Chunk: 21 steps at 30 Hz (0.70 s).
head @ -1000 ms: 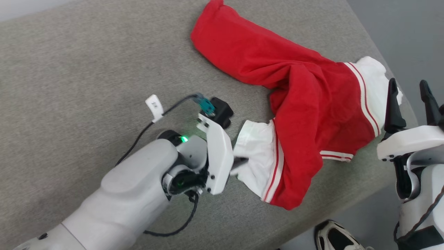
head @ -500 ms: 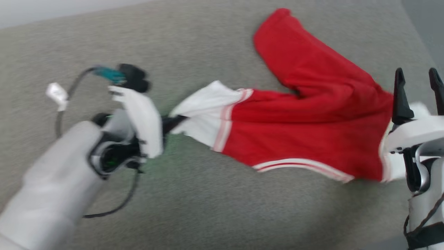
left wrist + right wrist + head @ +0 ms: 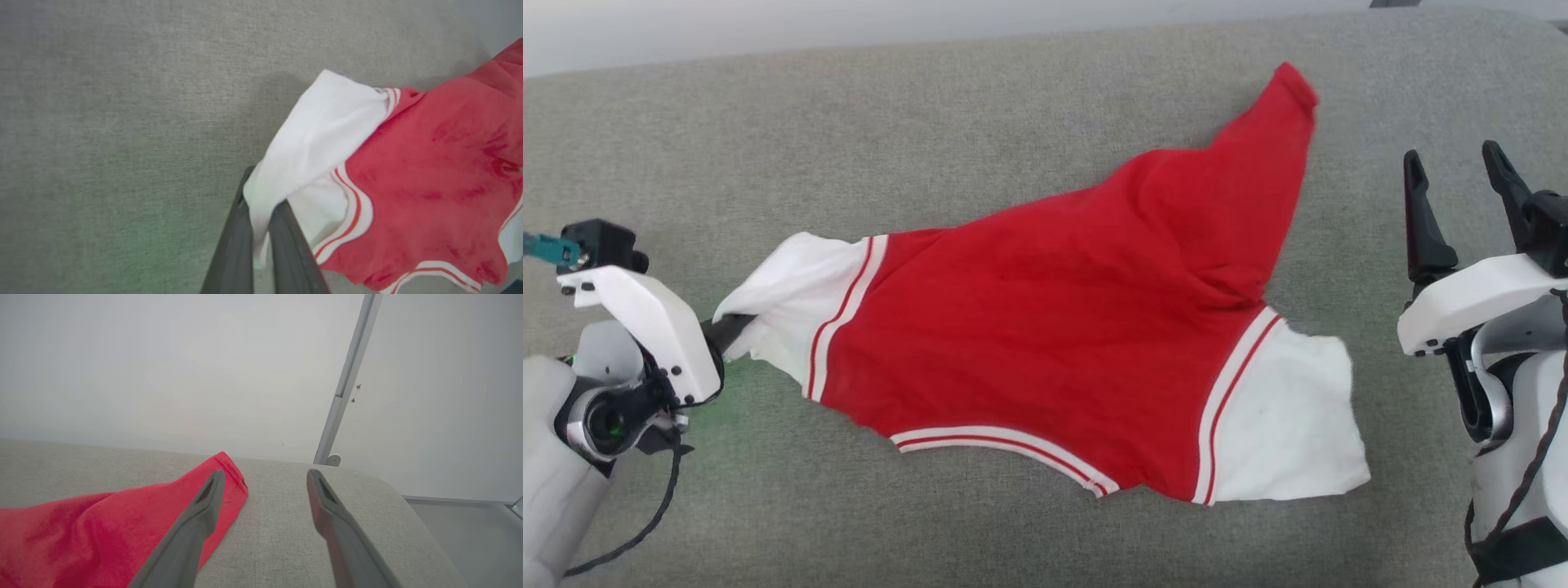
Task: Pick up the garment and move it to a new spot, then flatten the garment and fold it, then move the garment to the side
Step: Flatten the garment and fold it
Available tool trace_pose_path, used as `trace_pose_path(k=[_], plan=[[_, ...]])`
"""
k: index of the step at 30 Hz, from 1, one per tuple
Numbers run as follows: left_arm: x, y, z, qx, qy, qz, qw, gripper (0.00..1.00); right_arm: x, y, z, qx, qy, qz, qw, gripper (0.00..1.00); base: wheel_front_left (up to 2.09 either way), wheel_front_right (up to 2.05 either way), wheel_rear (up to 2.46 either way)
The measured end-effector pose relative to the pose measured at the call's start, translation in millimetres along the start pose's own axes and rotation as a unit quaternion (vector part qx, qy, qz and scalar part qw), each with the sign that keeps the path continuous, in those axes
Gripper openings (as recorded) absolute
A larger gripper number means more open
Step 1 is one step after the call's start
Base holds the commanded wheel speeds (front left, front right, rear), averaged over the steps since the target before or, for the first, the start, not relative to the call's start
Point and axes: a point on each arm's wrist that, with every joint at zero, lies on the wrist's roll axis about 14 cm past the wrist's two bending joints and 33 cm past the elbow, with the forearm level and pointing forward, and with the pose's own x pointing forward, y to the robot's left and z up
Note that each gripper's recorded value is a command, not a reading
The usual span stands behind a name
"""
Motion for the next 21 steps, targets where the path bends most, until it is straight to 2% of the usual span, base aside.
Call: trace_pose_path(k=[4,5,6,7,13,14,15,18,21], plan=[[-3.0,2.5,-8.5,-0.013,-0.003,0.002,1.0,0.01,-1.5,4.6,5.3,-0.003,-0.002,0.009,1.0,1.0,0.0,0.0,0.0],[-2.5,1.1,-10.2,-0.011,-0.005,0.0,1.0,0.19,-2.8,5.0,5.4,-0.004,-0.001,0.01,1.0,1.0,0.0,0.0,0.0],[-2.4,0.1,-11.2,-0.004,-0.006,0.0,1.0,0.63,-4.0,5.2,5.8,-0.006,-0.001,0.011,1.0,1.0,0.0,0.0,0.0],[-2.5,-0.3,-9.7,0.0,-0.013,0.0,1.0,1.0,-5.0,5.7,6.5,-0.008,0.001,0.013,1.0,1.0,0.0,0.0,0.0],[-5.7,-4.5,8.9,0.013,-0.085,-0.003,0.996,1.0,-12.8,9.8,10.2,-0.026,0.008,0.028,0.999,1.0,0.0,0.0,0.0],[-7.5,-5.5,10.0,0.034,-0.096,-0.003,0.995,1.0,-14.0,10.9,10.2,-0.03,0.011,0.032,0.999,1.0,0.0,0.0,0.0],[-10.4,-5.1,11.6,0.046,-0.111,-0.002,0.993,1.0,-15.6,15.2,9.2,-0.032,0.016,0.04,0.999,1.0,0.0,0.0,0.0],[-19.5,-1.6,15.2,0.03,-0.169,0.001,0.985,1.0,-20.9,32.3,1.5,-0.043,0.038,0.073,0.996,1.0,0.0,0.0,0.0],[-32.5,8.4,16.6,0.043,-0.224,0.027,0.973,1.0,-29.9,55.0,-8.2,-0.056,0.066,0.119,0.989,1.0,0.0,0.0,0.0]])
